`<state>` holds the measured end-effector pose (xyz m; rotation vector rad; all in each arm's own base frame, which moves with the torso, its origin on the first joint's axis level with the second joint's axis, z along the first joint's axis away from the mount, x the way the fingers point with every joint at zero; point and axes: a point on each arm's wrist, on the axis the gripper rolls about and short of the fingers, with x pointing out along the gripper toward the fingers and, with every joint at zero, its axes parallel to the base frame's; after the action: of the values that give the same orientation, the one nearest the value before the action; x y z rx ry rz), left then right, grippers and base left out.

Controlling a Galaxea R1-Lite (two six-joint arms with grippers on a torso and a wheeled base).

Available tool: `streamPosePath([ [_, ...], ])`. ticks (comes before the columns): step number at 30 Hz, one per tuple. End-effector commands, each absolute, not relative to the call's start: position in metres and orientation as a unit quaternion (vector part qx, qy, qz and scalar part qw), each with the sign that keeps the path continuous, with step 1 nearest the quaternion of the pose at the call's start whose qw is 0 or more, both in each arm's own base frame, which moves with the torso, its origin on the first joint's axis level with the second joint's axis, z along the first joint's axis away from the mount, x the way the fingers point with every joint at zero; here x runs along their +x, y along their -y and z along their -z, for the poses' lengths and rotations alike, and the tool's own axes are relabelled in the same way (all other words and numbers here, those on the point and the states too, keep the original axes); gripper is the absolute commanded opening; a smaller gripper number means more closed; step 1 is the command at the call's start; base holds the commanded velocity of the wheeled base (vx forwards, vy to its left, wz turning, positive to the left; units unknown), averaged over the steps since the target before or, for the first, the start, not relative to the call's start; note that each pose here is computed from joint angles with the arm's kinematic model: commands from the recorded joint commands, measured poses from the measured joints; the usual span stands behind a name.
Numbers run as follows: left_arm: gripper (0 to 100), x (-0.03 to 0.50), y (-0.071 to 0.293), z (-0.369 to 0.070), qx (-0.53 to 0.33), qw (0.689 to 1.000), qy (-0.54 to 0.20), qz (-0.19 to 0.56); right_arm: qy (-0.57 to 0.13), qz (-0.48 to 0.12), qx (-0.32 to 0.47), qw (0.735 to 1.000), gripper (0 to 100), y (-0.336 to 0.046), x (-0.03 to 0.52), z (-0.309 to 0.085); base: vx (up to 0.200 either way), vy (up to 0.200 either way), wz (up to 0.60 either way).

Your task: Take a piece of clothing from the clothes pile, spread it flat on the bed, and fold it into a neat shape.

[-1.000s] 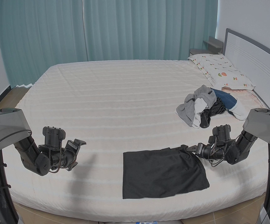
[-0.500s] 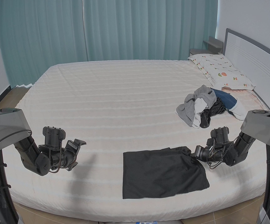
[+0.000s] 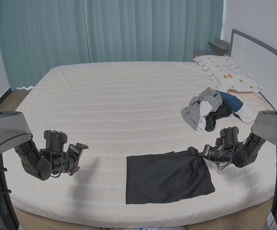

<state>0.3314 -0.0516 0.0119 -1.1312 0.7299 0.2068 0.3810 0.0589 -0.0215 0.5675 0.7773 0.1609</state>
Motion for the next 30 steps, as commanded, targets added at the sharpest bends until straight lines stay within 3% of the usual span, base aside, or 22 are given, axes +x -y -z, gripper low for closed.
streamPosePath([
  [1, 100, 0.331, 0.052, -0.012, -0.523, 0.777, -0.337, -0.095, -0.355, -0.071, 0.277, 0.89, 0, -0.049, 0.383, 0.01, 0.0, 0.0, 0.0],
  [9, 100, 0.331, 0.052, -0.012, -0.523, 0.777, -0.337, -0.095, -0.361, -0.066, 0.274, 0.889, 0, -0.049, 0.383, 0.015, 0.0, 0.0, 0.0],
  [10, 100, 0.331, 0.052, -0.012, -0.523, 0.777, -0.338, -0.096, -0.362, -0.066, 0.273, 0.889, 100, -0.049, 0.383, 0.016, 0.0, 0.0, 0.0],
  [22, 100, 0.331, 0.052, -0.012, -0.523, 0.777, -0.338, -0.096, -0.332, -0.074, 0.295, 0.893, 100, -0.05, 0.392, 0.008, 0.0, 0.0, 0.0],
  [30, 100, 0.332, 0.052, -0.012, -0.523, 0.777, -0.337, -0.095, -0.343, -0.082, 0.31, 0.883, 100, -0.073, 0.409, 0.034, 0.0, 0.0, 0.0],
])
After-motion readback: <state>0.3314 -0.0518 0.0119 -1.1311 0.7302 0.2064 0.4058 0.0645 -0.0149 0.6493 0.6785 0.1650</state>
